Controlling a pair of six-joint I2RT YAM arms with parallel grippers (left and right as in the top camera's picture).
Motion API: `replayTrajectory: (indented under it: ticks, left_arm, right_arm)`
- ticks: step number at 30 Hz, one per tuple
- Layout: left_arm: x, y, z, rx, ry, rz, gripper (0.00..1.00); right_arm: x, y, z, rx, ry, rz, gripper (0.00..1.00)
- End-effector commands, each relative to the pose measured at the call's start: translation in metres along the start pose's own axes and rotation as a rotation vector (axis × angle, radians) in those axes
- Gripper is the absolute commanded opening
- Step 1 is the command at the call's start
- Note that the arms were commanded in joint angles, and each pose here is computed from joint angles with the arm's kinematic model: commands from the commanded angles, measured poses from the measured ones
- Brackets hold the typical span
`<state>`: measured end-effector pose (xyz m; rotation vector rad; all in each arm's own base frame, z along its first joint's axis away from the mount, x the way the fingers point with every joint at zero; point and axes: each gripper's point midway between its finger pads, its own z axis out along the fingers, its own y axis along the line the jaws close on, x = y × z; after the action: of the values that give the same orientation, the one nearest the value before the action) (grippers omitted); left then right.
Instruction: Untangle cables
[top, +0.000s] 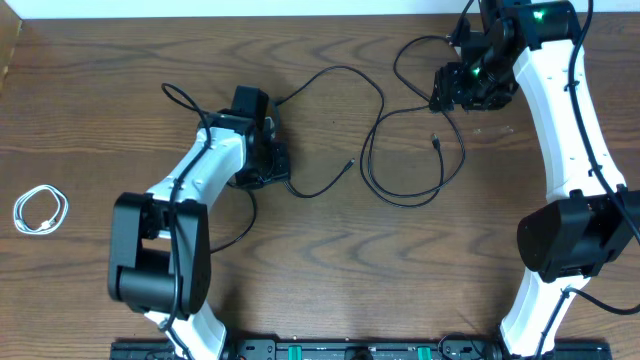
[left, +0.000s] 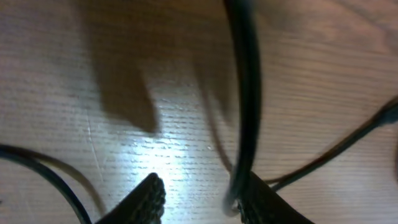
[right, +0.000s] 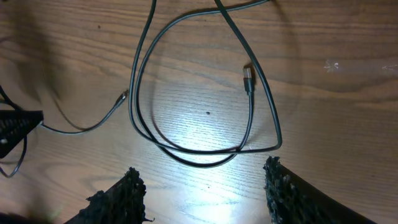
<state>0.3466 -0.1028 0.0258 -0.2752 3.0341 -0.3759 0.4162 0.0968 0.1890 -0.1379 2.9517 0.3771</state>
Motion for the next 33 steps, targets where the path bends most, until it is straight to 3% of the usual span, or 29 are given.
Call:
replayTrajectory:
  ticks: [1, 2, 4, 9, 18, 24, 33]
  left_arm:
    - [0.002, 0.005, 0.010, -0.028, 0.014, -0.004, 0.35]
    - [0.001, 0.005, 0.012, -0.027, 0.012, -0.002, 0.30]
    - [-0.001, 0.003, 0.013, -0.024, 0.004, 0.003, 0.08]
    - [-0.013, -0.002, -0.008, -0.022, -0.055, 0.053, 0.08]
    - [-0.002, -0.016, -0.115, -0.030, -0.185, 0.295, 0.07]
    - [0.027, 0.040, -0.152, -0.325, -0.162, 0.281, 0.08]
    - [0.052, 0.105, -0.149, -0.671, -0.031, 0.207, 0.08]
  right_arm:
    - [0.000, 0.000, -0.005, 0.000, -0.012, -0.008, 0.61]
    - [0.000, 0.000, -0.005, 0.000, -0.012, -0.012, 0.61]
    - [0.000, 0.000, -0.005, 0.000, -0.011, -0.013, 0.62]
    - [0.000, 0.000, -0.005, 0.000, -0.010, -0.019, 0.63]
    - [0.000, -0.001, -0.005, 0.007, -0.011, -0.019, 0.63]
    - [0.000, -0.001, -0.005, 0.006, -0.011, -0.019, 0.63]
    - [0.000, 0.000, -0.005, 0.005, -0.010, -0.020, 0.63]
